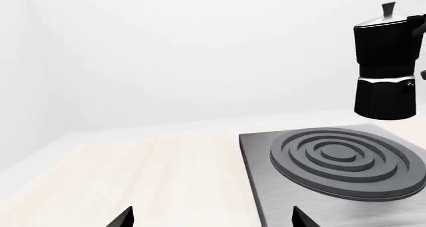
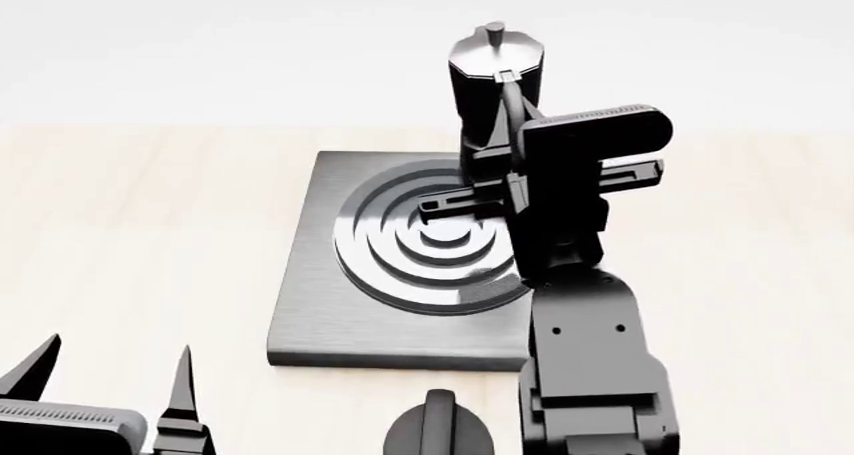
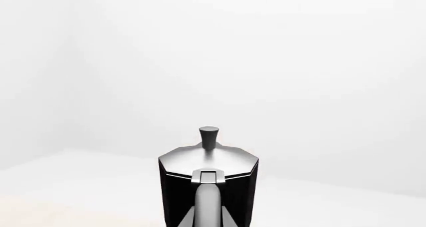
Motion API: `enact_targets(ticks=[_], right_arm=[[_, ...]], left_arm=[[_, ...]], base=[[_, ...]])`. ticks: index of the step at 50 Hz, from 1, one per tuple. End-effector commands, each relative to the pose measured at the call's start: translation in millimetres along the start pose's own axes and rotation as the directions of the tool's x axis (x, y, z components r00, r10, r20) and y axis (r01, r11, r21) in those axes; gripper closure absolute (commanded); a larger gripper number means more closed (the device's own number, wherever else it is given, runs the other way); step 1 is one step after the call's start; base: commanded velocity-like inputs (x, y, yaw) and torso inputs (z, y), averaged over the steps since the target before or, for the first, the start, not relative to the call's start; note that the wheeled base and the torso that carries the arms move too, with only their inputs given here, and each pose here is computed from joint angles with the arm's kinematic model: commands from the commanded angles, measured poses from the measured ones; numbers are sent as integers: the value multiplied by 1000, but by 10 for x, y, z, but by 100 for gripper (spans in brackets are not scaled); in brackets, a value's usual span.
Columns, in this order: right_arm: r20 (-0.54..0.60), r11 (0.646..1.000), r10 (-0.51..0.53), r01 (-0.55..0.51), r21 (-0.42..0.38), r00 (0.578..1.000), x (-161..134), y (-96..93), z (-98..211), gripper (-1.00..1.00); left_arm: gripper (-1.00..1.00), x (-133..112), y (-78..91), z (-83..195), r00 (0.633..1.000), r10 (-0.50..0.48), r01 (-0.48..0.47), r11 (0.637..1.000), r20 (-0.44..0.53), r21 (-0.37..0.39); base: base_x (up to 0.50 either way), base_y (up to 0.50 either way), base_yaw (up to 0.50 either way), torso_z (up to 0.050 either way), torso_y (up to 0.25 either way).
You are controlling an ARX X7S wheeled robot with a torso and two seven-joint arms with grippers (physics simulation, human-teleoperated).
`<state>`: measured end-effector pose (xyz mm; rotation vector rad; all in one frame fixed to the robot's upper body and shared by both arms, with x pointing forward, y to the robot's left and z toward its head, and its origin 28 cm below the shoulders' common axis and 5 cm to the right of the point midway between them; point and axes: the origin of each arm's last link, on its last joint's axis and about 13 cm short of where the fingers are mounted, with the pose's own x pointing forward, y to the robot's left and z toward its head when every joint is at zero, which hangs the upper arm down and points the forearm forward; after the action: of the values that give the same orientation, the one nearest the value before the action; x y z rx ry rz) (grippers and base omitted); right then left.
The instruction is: Put the moka pot on the stove.
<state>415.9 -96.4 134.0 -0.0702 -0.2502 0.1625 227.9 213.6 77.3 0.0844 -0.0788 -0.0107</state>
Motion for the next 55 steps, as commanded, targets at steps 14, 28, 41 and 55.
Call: enact_targets(ticks=[14,28,41,55], right_arm=[[5,997,69,-69,39,998,34,174,21,100],[-12,995,91,-90,48,996,13,227,-17,100],[-35,995,83,-82,55,996,-23,219,-72,100],[-51,995,87,-84,61,995,-51,224,-113,100]], left_arm=[[-100,-11,23,21,1000,-3,3,1000,14,-21],[-100,-14,28,22,1000,-2,2,1000,14,-20],[-100,-20,35,27,1000,-1,1,1000,15,-21],[-100,-20,32,26,1000,0,0,1000,16,-21]], base=[[0,0,0,0,1],[0,0,0,1,1],[0,0,0,0,2],[0,0,0,1,1]])
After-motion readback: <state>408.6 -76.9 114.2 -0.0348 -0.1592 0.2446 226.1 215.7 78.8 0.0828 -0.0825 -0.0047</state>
